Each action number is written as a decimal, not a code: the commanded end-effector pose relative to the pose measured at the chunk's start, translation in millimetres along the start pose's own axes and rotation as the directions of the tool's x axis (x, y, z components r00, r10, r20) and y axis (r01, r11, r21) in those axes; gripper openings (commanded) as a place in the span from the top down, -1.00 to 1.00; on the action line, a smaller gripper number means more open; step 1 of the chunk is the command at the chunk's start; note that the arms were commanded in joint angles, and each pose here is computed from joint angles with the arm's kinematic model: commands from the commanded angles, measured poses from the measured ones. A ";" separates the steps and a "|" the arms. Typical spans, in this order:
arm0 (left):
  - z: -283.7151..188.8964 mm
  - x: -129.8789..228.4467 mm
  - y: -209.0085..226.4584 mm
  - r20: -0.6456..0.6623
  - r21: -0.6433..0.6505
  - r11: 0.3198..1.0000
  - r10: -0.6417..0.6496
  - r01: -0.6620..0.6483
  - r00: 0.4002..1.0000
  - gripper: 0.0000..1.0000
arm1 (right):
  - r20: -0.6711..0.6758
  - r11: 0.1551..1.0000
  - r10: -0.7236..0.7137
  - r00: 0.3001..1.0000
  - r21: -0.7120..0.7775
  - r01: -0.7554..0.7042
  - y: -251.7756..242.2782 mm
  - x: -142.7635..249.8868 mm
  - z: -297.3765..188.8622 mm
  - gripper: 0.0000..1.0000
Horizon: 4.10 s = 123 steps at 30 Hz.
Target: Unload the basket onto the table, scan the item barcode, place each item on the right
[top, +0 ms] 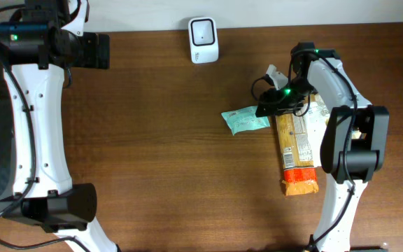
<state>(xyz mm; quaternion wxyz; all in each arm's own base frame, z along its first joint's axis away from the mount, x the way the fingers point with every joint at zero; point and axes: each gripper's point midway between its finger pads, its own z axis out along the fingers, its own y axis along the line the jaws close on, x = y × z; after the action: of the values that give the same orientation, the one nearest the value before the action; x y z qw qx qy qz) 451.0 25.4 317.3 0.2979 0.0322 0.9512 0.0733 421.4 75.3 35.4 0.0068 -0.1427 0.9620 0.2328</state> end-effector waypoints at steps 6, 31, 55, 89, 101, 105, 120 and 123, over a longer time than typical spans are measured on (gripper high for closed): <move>-9.9 -3.3 1.4 0.027 -0.001 1.000 0.012 -0.012 1.000 -0.98 | 0.084 0.983 0.062 0.995 -0.177 -0.046 12.0 -5.6 46.1 -0.08; -9.9 -3.3 1.3 0.027 -0.001 1.000 0.012 -0.012 1.000 -0.98 | 0.601 0.852 -0.355 0.716 -0.107 0.512 170.9 -5.9 -179.1 0.92; -9.9 -3.3 1.3 0.027 -0.001 1.000 0.012 -0.012 1.000 -0.98 | -0.027 -0.008 -0.846 0.533 0.999 0.037 149.9 -204.1 -157.1 0.92; -9.9 -3.3 1.4 0.027 -0.001 1.000 0.012 -0.012 1.000 -0.98 | 0.717 0.757 -0.499 0.487 0.634 -0.159 197.8 -121.2 -228.2 0.92; -9.9 -3.3 1.4 0.027 -0.001 1.000 0.012 -0.012 1.000 -0.98 | 0.590 0.552 0.450 0.671 0.407 -0.728 -30.0 110.2 -214.8 0.92; -9.9 -3.3 1.4 0.027 -0.001 1.000 0.012 -0.012 1.000 -0.98 | 0.574 0.543 0.516 0.635 0.354 -0.761 -71.4 116.8 -162.3 0.35; -9.9 -3.3 1.4 0.027 -0.001 1.000 0.012 -0.012 1.000 -0.98 | 0.724 0.913 0.003 0.690 0.279 -0.297 159.8 157.1 -326.3 -0.97; -9.9 -3.3 1.4 0.027 -0.001 1.000 0.012 -0.012 1.000 -0.98 | 0.737 0.907 -0.008 0.676 0.290 -0.306 167.1 184.9 -331.4 -0.97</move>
<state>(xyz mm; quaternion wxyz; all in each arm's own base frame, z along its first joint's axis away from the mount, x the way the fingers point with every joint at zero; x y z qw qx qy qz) 451.1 25.4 317.2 0.2979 0.0322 0.9512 0.0733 226.4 17.9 387.3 0.3891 0.0503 0.9167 0.0760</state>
